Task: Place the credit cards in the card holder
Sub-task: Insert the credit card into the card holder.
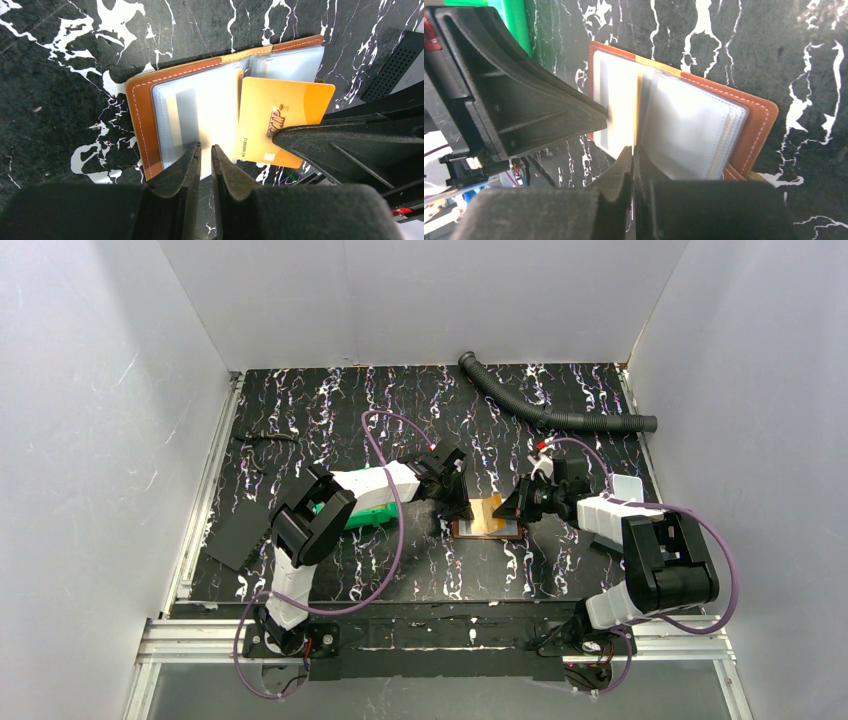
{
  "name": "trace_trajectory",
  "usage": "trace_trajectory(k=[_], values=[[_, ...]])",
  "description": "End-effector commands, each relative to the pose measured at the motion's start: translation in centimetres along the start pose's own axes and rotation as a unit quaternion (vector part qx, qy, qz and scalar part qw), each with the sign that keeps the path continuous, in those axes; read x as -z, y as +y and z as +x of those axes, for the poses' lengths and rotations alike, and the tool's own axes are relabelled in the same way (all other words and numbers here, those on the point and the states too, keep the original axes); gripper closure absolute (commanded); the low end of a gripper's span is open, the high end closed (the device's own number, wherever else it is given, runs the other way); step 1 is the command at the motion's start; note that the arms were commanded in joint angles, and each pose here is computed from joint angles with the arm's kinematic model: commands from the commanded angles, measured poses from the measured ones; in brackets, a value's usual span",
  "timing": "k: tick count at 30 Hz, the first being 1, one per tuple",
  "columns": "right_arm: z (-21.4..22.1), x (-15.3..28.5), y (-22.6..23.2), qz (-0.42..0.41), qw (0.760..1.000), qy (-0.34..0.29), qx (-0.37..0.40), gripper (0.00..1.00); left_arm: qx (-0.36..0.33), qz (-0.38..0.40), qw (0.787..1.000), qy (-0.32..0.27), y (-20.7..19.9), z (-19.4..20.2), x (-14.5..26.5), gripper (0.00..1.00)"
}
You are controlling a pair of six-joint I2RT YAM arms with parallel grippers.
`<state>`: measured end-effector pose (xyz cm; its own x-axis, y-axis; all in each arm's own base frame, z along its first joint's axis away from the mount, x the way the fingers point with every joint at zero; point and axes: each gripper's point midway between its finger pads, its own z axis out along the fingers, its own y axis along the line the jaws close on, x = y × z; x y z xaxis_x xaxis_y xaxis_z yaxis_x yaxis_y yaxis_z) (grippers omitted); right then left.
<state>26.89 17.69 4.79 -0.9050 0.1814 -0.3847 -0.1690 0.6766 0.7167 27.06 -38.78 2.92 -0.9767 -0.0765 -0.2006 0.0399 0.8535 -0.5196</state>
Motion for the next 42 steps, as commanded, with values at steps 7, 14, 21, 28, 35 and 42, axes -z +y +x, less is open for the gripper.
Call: trace_trajectory(k=[7, 14, 21, 28, 35, 42], values=[[-0.6, 1.0, -0.4, -0.02, 0.999, -0.009, -0.027, 0.99, -0.004, -0.056, 0.998, 0.021, 2.7, 1.4, 0.0, 0.88], [-1.0, 0.5, 0.4, -0.08, 0.995, -0.027, -0.058, 0.99, -0.004, -0.061, 0.998, 0.022, 3.1, 1.6, 0.0, 0.89], [-0.6, 0.1, 0.5, -0.096, 0.994, -0.013, -0.054, 0.99, -0.003, -0.064, 0.998, 0.022, 3.2, 1.7, 0.0, 0.9], [0.0, -0.1, -0.2, -0.083, 0.995, 0.001, -0.049, 0.99, -0.003, -0.065, 0.998, 0.022, 3.3, 1.7, 0.1, 0.9], [0.5, 0.2, -1.0, -0.055, 0.998, 0.014, -0.036, 0.99, -0.005, -0.066, 0.998, 0.021, 3.4, 1.7, 0.1, 0.9], [0.6, -0.1, -1.3, -0.054, 0.998, 0.022, -0.032, 0.99, -0.005, -0.066, 0.998, 0.022, 3.4, 1.7, 0.1, 0.91]])
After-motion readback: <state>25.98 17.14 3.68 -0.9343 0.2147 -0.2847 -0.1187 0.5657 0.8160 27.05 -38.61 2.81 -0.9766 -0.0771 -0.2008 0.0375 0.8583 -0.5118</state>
